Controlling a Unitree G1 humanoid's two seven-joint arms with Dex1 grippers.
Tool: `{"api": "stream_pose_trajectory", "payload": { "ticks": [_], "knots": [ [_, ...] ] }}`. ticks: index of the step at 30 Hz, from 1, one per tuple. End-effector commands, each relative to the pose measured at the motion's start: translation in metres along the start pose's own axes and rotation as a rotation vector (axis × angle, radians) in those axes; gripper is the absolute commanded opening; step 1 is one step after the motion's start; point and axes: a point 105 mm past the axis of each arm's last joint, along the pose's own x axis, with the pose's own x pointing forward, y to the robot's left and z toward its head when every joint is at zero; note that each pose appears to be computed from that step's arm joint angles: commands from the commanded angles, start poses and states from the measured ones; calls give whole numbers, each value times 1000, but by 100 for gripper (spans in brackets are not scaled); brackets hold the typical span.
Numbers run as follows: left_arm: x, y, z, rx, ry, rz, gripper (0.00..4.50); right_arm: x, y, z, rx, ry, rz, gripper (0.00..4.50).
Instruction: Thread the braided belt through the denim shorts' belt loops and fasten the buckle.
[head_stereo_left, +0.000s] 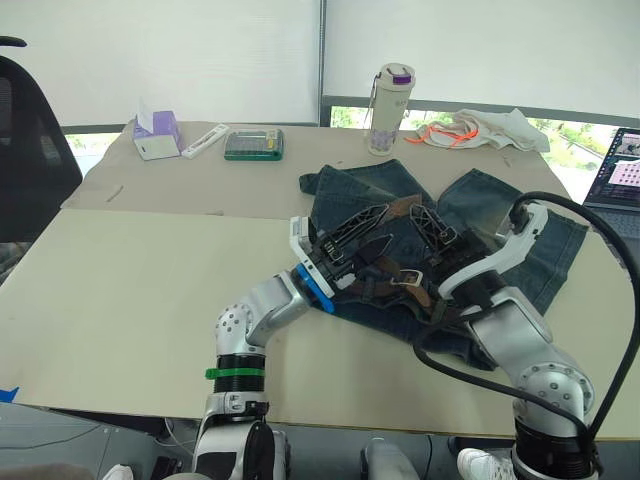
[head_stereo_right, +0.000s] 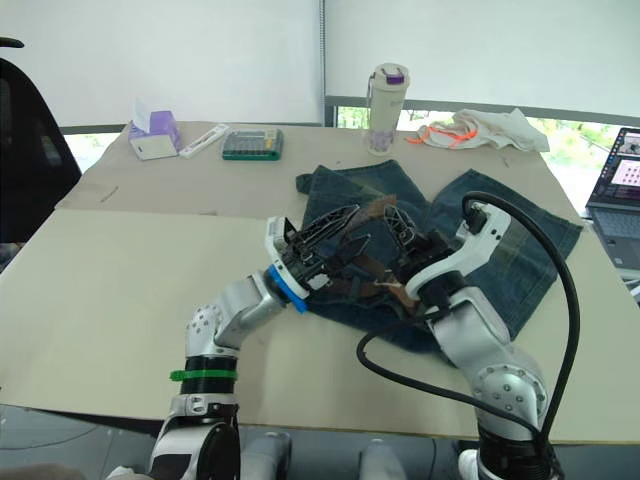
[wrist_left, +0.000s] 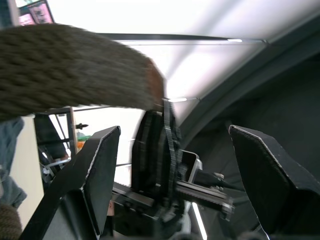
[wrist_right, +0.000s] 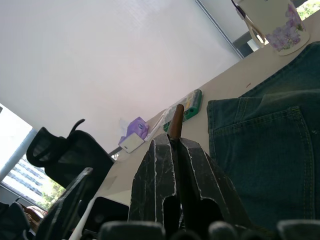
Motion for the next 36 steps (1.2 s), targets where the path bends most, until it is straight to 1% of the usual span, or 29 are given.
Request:
{"api": "stream_pose_trajectory", "payload": {
  "ticks": [1,5,9,12,18,30,36],
  "knots": [
    [15,-9,-2,-33,-7,-50,372,-6,22,2,12,-12,99,0],
    [15,-10,3,-51,-39,-62,372,-8,18,-1,13,-10,79,0],
    [15,-10,0,-50,-32,-63,372,-9,17,-3,17,-5,68,0],
    [15,-10,-1,-50,-31,-64,291,-10,16,-5,18,1,64,0],
    [16,-9,-1,-47,-30,-54,88,-9,14,-6,16,4,55,0],
    [15,-7,-2,-42,-29,-35,88,-9,11,-6,5,9,43,0],
    [12,-6,5,-33,-47,-19,88,-8,12,-8,-13,17,46,0]
  ]
}}
